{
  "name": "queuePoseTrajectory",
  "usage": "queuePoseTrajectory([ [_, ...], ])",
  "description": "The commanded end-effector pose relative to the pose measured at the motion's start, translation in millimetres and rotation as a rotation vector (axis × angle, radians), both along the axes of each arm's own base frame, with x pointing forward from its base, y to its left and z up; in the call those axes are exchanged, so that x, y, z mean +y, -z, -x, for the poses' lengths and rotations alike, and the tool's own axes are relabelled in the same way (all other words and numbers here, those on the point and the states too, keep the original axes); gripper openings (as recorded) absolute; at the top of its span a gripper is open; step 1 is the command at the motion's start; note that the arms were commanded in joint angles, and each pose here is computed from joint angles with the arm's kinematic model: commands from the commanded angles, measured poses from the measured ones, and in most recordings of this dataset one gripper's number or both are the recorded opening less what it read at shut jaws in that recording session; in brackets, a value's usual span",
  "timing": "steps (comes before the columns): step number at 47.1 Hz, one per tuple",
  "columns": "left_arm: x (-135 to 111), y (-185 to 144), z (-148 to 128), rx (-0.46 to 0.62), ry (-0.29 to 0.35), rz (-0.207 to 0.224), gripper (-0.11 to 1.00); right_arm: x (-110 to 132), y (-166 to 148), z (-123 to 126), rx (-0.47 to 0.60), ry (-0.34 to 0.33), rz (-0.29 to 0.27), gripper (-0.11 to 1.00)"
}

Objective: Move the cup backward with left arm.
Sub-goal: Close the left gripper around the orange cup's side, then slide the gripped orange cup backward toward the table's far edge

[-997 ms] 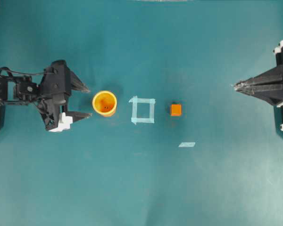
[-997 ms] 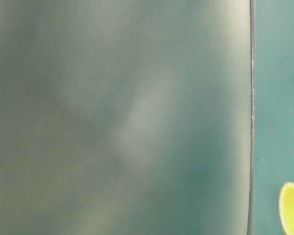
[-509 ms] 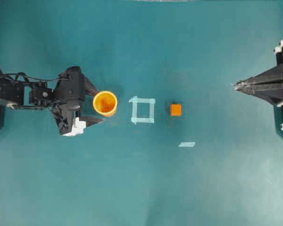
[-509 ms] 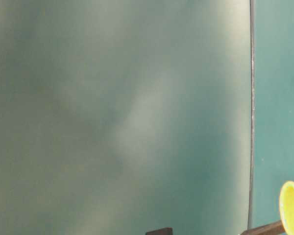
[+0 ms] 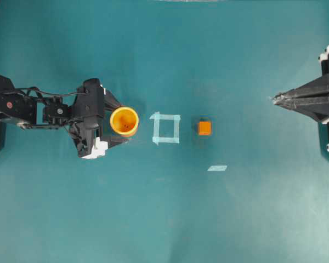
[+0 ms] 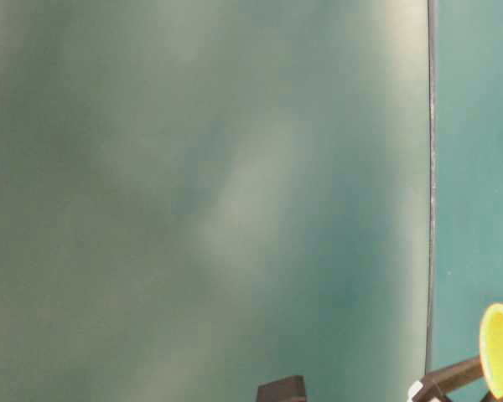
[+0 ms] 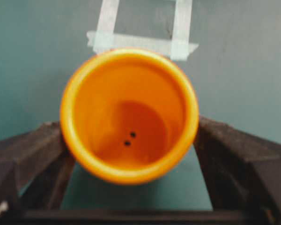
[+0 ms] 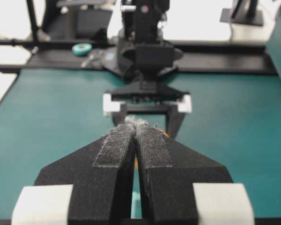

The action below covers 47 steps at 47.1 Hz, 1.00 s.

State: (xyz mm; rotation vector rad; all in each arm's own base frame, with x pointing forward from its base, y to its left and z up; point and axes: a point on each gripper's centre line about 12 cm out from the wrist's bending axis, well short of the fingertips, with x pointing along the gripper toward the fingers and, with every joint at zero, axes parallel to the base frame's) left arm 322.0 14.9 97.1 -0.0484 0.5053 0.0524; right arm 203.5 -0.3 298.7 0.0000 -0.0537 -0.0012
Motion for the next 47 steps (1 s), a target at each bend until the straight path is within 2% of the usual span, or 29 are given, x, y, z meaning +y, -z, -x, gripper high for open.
queuePoseTrajectory([
  [1, 0.5, -7.7, -9.0, -0.044, 0.0, -0.004, 0.86, -0.4, -13.7, -2.3, -0.035, 0.002, -0.001, 0.0],
  [10, 0.7, -5.8, -12.1, -0.041, 0.001, -0.005, 0.84, -0.4, -13.9, -2.5, -0.029, 0.002, -0.003, 0.0],
  [20, 0.7, -6.5, -12.2, -0.044, 0.0, -0.004, 0.7, -0.4, -14.0, -2.6, -0.026, 0.002, -0.003, 0.0],
  [47, 2.4, -11.6, -17.8, -0.074, 0.005, -0.023, 0.69, -0.4, -13.8, -2.6, -0.025, 0.002, -0.003, 0.0],
])
